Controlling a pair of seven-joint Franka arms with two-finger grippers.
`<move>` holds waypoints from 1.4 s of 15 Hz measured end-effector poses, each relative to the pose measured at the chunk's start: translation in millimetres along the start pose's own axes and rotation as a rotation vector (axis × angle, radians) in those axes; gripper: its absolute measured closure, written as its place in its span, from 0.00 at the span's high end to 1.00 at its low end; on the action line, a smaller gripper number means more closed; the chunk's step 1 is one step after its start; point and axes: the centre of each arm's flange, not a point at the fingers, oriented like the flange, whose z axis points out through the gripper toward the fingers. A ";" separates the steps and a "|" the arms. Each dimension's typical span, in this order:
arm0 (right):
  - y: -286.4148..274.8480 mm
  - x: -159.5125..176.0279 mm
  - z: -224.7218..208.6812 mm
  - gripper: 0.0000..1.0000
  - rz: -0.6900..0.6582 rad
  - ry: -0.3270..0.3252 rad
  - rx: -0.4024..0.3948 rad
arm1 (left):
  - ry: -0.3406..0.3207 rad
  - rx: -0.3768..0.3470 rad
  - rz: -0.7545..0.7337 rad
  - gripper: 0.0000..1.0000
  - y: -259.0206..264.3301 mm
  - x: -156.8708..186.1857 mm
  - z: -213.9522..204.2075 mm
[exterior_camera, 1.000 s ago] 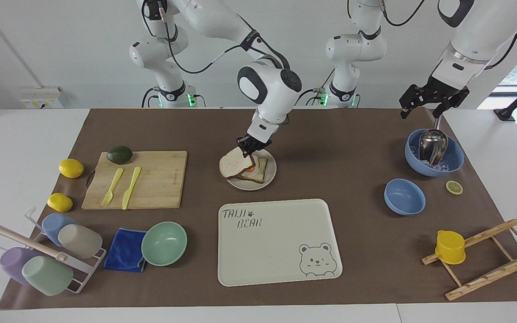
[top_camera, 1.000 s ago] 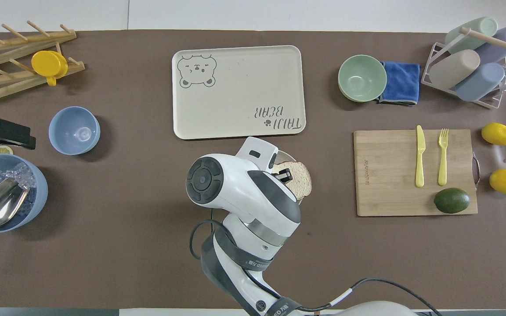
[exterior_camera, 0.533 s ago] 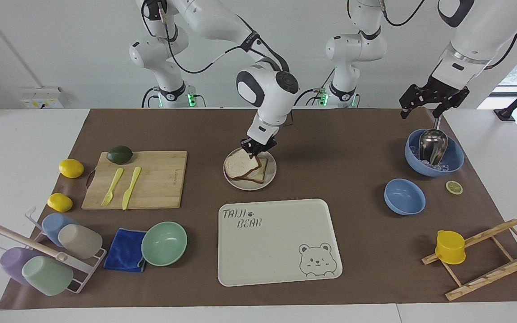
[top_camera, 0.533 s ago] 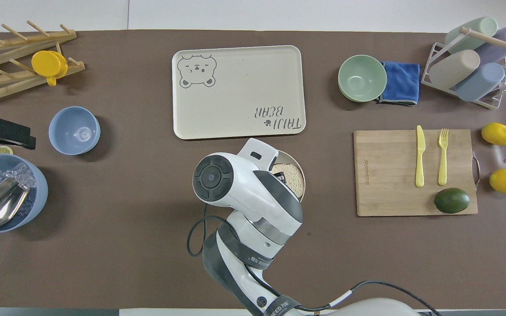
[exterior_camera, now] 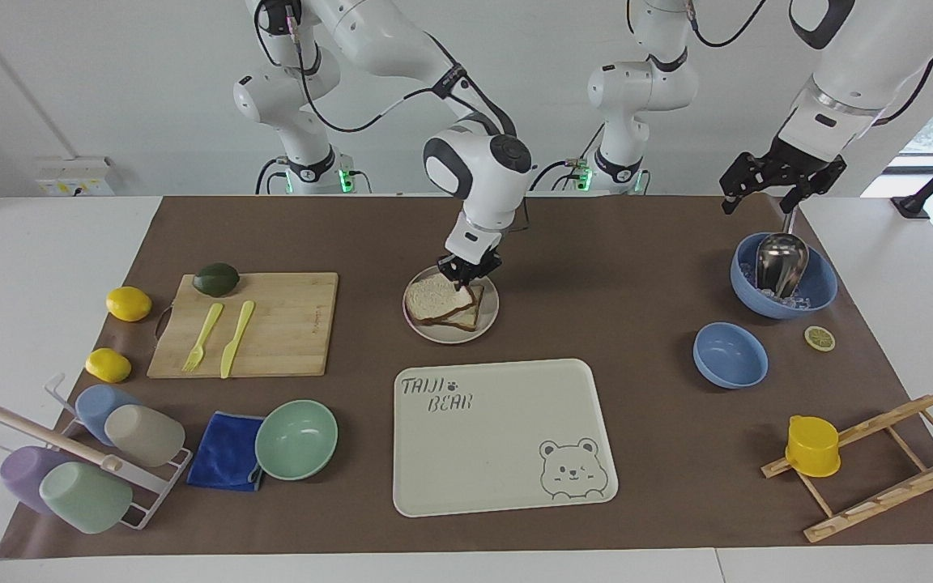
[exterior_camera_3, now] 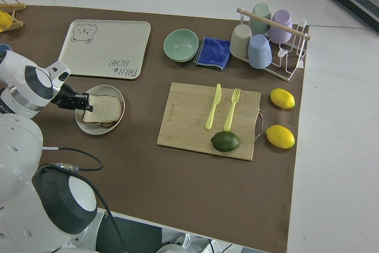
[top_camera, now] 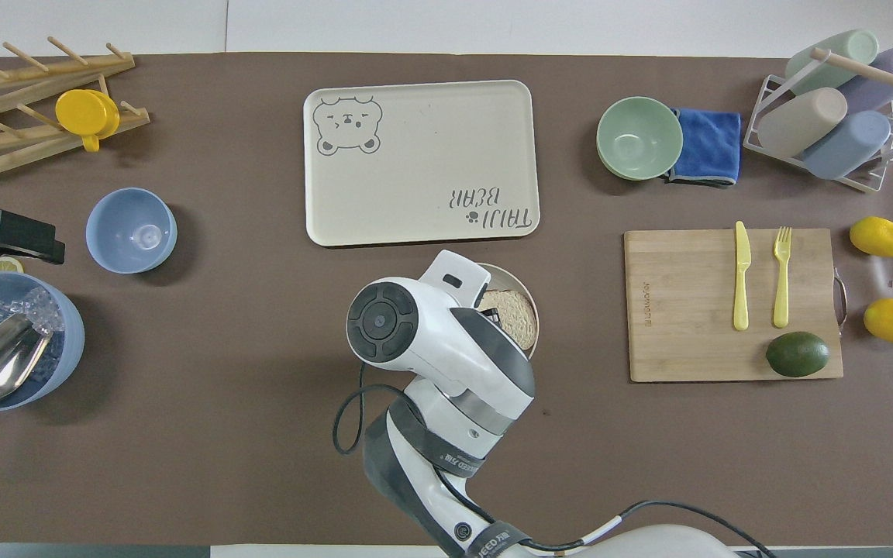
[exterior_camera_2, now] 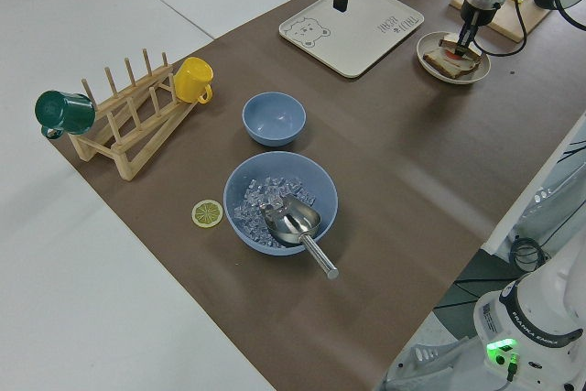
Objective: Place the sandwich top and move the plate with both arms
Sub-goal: 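Lower the bread slice onto the fried egg and open the right gripper, then withdraw the right gripper to the board while the left gripper reaches in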
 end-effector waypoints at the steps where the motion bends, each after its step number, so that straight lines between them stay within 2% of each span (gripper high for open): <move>1: -0.5 -1.0 -0.3 0.19 0.001 0.004 0.006 | 0.000 0.000 0.000 1.00 0.0 -0.1 -0.2; 6: 0.9 1.8 -6.7 0.71 0.013 0.019 0.025 | 0.001 0.000 0.000 1.00 -0.1 -0.4 -0.5; 8: 26.3 13.5 -19.5 0.93 0.056 0.027 0.032 | 0.001 0.000 0.000 1.00 -0.1 -0.6 -0.9; 9: 50.6 21.0 -29.8 1.00 0.080 0.027 0.034 | 0.002 0.000 0.000 1.00 -0.1 -0.9 -1.3; 12: 166.8 36.1 -72.5 1.00 0.178 -0.015 0.090 | 0.008 0.000 0.000 1.00 0.0 -2.5 -4.0; 16: 324.7 19.2 -115.4 1.00 0.295 -0.130 0.149 | 0.004 -0.020 -0.034 1.00 2.0 -3.4 2.9; 18: 371.0 1.6 -134.2 1.00 0.339 -0.144 0.161 | 0.016 -0.074 -0.077 1.00 10.0 -2.7 20.7; 21: 395.1 -22.4 -153.9 1.00 0.299 -0.160 0.170 | 0.009 -0.128 -0.077 1.00 37.1 -2.4 62.5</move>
